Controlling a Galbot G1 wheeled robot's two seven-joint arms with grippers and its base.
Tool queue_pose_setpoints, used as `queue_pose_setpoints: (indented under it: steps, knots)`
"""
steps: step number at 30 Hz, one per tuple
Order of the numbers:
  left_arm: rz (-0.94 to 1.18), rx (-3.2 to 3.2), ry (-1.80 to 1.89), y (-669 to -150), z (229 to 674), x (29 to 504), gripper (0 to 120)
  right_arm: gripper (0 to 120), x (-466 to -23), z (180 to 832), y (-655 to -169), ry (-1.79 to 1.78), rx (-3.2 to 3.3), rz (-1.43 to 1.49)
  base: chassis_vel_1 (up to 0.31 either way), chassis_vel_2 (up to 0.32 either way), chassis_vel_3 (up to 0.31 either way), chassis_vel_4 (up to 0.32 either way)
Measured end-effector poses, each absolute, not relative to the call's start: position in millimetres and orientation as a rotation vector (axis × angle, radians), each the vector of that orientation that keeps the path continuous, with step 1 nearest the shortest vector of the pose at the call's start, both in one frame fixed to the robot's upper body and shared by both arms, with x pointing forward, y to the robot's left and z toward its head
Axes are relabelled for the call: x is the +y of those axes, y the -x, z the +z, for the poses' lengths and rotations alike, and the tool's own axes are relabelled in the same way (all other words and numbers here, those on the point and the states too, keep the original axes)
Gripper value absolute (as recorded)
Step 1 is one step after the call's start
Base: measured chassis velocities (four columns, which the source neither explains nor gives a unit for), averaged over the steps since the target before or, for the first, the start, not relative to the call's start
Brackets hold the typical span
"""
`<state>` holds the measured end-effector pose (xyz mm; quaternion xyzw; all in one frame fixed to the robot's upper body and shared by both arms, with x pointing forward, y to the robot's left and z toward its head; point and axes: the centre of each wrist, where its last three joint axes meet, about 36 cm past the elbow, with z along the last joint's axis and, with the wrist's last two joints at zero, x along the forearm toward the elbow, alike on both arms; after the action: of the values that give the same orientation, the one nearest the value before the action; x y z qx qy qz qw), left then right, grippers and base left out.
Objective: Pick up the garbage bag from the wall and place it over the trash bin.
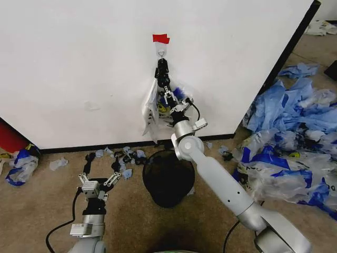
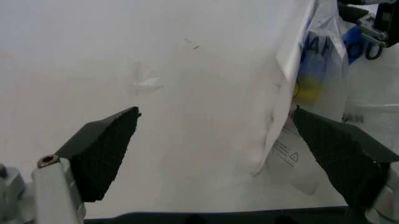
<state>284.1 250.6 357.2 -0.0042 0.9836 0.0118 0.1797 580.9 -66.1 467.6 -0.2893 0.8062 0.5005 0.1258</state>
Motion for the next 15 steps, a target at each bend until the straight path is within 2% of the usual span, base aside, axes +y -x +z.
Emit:
queue_pose_setpoints:
  steps: [3, 15]
  knots:
    - [0.038, 2.779, 0.008, -283.9, 356.6, 250.4, 98, 4, -64.8, 469.1, -581.5, 0.855, 2.341, 1.450, 0.000, 0.000, 0.000, 0.000]
    - [0.058, 2.778, -0.002, -282.1, 353.0, 249.5, 98, 1, -58.4, 474.2, -586.9, 0.877, 2.316, 1.443, 0.000, 0.000, 0.000, 0.000]
